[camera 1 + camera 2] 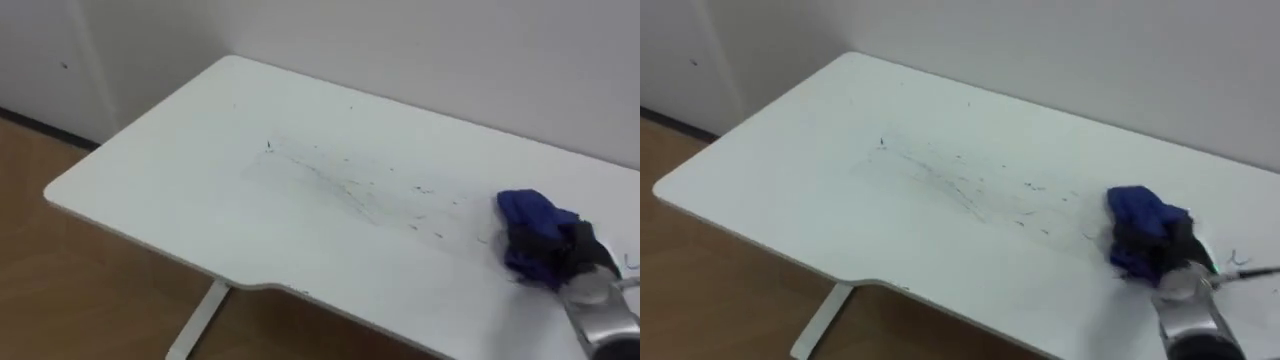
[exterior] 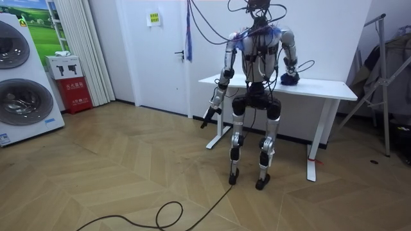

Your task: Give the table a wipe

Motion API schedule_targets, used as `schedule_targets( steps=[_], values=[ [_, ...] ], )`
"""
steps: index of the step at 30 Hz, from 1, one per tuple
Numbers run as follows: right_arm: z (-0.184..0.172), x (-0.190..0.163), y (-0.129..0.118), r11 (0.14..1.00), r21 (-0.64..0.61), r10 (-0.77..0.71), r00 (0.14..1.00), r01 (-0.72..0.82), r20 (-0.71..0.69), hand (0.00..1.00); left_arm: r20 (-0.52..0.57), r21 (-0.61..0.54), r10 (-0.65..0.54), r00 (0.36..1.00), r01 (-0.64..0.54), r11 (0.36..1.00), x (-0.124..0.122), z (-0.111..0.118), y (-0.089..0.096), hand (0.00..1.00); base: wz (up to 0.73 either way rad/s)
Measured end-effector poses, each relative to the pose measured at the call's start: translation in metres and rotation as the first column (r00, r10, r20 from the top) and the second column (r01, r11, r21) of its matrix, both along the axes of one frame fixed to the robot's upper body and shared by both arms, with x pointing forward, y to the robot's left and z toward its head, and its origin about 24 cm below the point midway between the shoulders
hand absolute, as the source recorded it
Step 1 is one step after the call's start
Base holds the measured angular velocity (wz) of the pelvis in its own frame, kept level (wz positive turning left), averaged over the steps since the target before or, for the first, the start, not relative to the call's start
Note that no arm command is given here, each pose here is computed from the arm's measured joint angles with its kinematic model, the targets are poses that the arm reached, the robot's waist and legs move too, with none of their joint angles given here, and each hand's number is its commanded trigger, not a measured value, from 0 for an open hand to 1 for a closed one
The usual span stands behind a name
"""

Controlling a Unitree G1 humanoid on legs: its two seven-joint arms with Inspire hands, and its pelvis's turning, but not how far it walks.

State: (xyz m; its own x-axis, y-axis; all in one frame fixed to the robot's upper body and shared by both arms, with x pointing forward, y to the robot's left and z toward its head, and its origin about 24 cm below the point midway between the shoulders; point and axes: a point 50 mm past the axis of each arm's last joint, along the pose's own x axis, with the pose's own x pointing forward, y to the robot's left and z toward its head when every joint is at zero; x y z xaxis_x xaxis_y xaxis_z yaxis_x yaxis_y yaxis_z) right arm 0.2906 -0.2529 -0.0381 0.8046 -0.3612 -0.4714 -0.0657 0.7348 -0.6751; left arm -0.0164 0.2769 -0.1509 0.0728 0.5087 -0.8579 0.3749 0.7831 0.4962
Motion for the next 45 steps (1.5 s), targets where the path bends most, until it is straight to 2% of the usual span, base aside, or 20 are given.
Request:
schedule_targets(
  steps=[1, 3, 5, 8, 10, 14, 16, 19, 21, 23, 26, 29, 31, 32, 33, 34, 37, 39, 42, 45],
  values=[
    [0.009, 0.016, 0.021, 0.996, 0.017, 0.088, 0.996, -0.088, 0.013, 1.0, 0.011, -0.012, -0.014, 1.0, 0.014, 1.0, 0.007, -0.001, -0.002, 0.0, 0.03],
    [0.024, 0.033, 0.042, 0.98, 0.017, 0.198, 0.98, -0.199, 0.037, 1.0, 0.02, -0.026, -0.045, 0.999, 0.045, 0.999, 0.015, -0.002, -0.006, 0.0, 0.06],
    [0.036, 0.042, 0.049, 0.969, -0.003, 0.248, 0.966, -0.248, 0.071, 1.0, 0.032, -0.025, -0.044, 0.999, 0.044, 0.999, 0.02, -0.001, -0.007, 0.0, 0.17],
    [0.037, 0.042, 0.05, 0.965, -0.006, 0.261, 0.961, -0.262, 0.087, 1.0, -0.008, -0.015, -0.018, 1.0, 0.018, 1.0, 0.006, 0.0, -0.005, 0.0, 0.37],
    [0.012, 0.017, 0.038, 0.975, 0.019, 0.218, 0.974, -0.219, 0.059, 1.0, -0.028, -0.017, 0.001, 1.0, -0.002, 1.0, -0.004, 0.0, -0.004, 0.0, 0.48],
    [-0.017, -0.026, 0.017, 0.992, 0.033, 0.12, 0.987, -0.124, 0.107, 1.0, -0.01, -0.007, 0.04, 0.999, -0.04, 0.999, -0.014, 0.003, 0.001, 0.0, 0.31],
    [-0.029, -0.061, -0.019, 0.999, 0.005, -0.043, 0.995, 0.042, 0.093, 1.0, 0.021, 0.009, 0.058, 0.998, -0.058, 0.998, -0.013, 0.005, 0.006, 0.0, -0.01],
    [-0.035, -0.109, -0.065, 0.975, -0.089, -0.2, 0.979, 0.204, 0.05, 1.0, 0.06, 0.07, 0.055, 0.997, -0.059, 0.996, -0.01, 0.01, 0.017, 0.0, -0.33],
    [-0.034, -0.121, -0.078, 0.96, -0.1, -0.257, 0.965, 0.262, 0.056, 1.0, 0.065, 0.085, 0.05, 0.997, -0.056, 0.995, -0.009, 0.01, 0.017, 0.0, -0.16],
    [-0.032, -0.116, -0.078, 0.957, -0.097, -0.27, 0.961, 0.275, 0.058, 1.0, 0.071, 0.086, 0.046, 0.996, -0.052, 0.995, -0.005, 0.009, 0.016, 0.0, -0.36],
    [-0.031, -0.09, -0.065, 0.958, -0.074, -0.276, 0.961, 0.277, 0.032, 1.0, 0.06, 0.068, 0.018, 0.998, -0.022, 0.997, 0.002, 0.004, 0.007, 0.0, -0.4],
    [-0.021, -0.041, -0.025, 0.986, -0.048, -0.161, 0.987, 0.161, 0.003, 1.0, 0.036, 0.037, -0.012, 0.999, 0.011, 0.999, 0.006, -0.001, -0.005, 0.0, -0.87],
    [0.005, 0.009, 0.043, 0.989, -0.062, 0.134, 0.99, -0.131, 0.05, 1.0, 0.013, 0.032, -0.023, 1.0, 0.022, 0.999, 0.012, -0.003, -0.007, 0.0, -0.64],
    [0.014, 0.019, 0.056, 0.978, -0.079, 0.198, 0.978, -0.193, 0.067, 1.0, -0.002, 0.028, -0.028, 1.0, 0.028, 0.999, 0.011, -0.004, -0.008, 0.0, -0.11],
    [0.031, 0.037, 0.086, 0.948, -0.082, 0.316, 0.944, -0.309, 0.098, 1.0, 0.006, 0.017, -0.054, 0.999, 0.054, 0.998, 0.022, -0.005, -0.01, 0.0, 0.17],
    [0.045, 0.05, 0.106, 0.92, -0.088, 0.391, 0.911, -0.382, 0.131, 1.0, 0.019, 0.005, -0.086, 0.996, 0.086, 0.996, 0.033, -0.006, -0.013, 0.0, 0.31],
    [0.07, 0.069, 0.118, 0.892, -0.106, 0.453, 0.871, -0.44, 0.189, 1.0, 0.051, -0.025, -0.138, 0.989, 0.139, 0.99, 0.045, -0.006, -0.015, 0.0, 0.43],
    [0.065, 0.069, 0.107, 0.908, -0.097, 0.419, 0.891, -0.408, 0.176, 1.0, 0.055, -0.022, -0.126, 0.991, 0.127, 0.992, 0.044, -0.005, -0.009, 0.0, 0.5],
    [0.027, 0.045, 0.055, 0.97, -0.048, 0.24, 0.97, -0.238, 0.034, 1.0, 0.071, -0.001, -0.136, 0.988, 0.137, 0.991, 0.05, 0.001, 0.006, 0.0, 0.62],
    [0.014, 0.023, 0.014, 0.996, 0.003, 0.091, 0.995, -0.092, 0.049, 1.0, 0.087, 0.04, -0.118, 0.989, 0.115, 0.993, 0.053, 0.009, 0.027, 0.0, 0.03]
  ],
)
